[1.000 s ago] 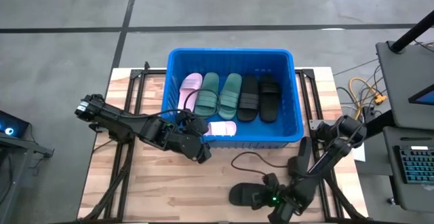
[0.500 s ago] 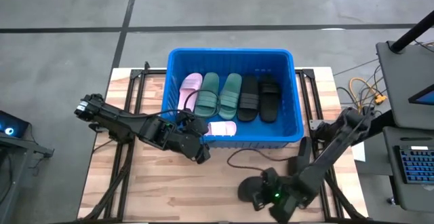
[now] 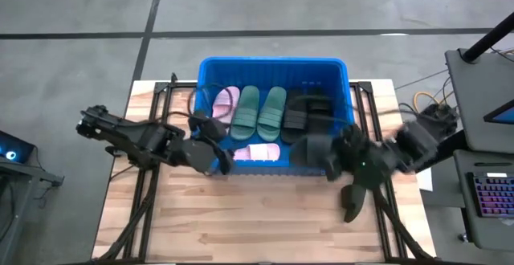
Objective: Pick and place slides into bin
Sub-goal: Put the black slipper into the blue bin
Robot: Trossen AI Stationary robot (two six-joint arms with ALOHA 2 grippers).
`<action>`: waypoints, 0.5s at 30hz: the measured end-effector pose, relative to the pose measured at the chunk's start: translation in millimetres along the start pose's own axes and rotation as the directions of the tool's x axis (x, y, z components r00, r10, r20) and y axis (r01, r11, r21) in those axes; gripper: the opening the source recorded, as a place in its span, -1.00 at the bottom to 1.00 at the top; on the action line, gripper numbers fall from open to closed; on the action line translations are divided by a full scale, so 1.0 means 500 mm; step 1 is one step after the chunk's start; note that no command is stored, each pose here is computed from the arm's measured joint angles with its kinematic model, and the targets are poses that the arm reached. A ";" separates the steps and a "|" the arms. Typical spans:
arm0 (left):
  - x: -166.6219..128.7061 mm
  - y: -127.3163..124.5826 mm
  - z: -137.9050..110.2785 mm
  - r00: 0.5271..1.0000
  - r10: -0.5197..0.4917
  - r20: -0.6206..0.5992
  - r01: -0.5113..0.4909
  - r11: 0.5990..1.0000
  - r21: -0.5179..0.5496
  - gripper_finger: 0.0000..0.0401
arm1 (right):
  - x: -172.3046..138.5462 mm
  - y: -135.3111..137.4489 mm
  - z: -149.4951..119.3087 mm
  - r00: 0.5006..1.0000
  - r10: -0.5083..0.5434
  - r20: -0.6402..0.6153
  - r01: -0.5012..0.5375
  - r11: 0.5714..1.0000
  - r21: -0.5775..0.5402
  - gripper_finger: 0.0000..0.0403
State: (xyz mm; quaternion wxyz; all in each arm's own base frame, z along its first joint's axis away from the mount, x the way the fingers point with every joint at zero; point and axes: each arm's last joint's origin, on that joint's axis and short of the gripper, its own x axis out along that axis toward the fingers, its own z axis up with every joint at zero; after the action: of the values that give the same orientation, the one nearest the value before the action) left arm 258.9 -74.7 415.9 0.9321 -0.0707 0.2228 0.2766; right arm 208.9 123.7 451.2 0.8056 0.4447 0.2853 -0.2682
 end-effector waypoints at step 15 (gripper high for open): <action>0.013 0.023 0.008 0.996 0.086 0.022 -0.086 0.996 -0.015 0.41 | 0.292 -0.099 0.162 0.984 -0.159 -0.079 0.141 0.971 -0.195 -0.96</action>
State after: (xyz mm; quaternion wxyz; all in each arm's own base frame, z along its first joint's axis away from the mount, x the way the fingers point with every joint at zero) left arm 259.1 -61.1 416.7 0.9213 -0.0647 0.2131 0.3187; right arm 294.2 4.2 357.2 0.8072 0.3555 0.3799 -0.2788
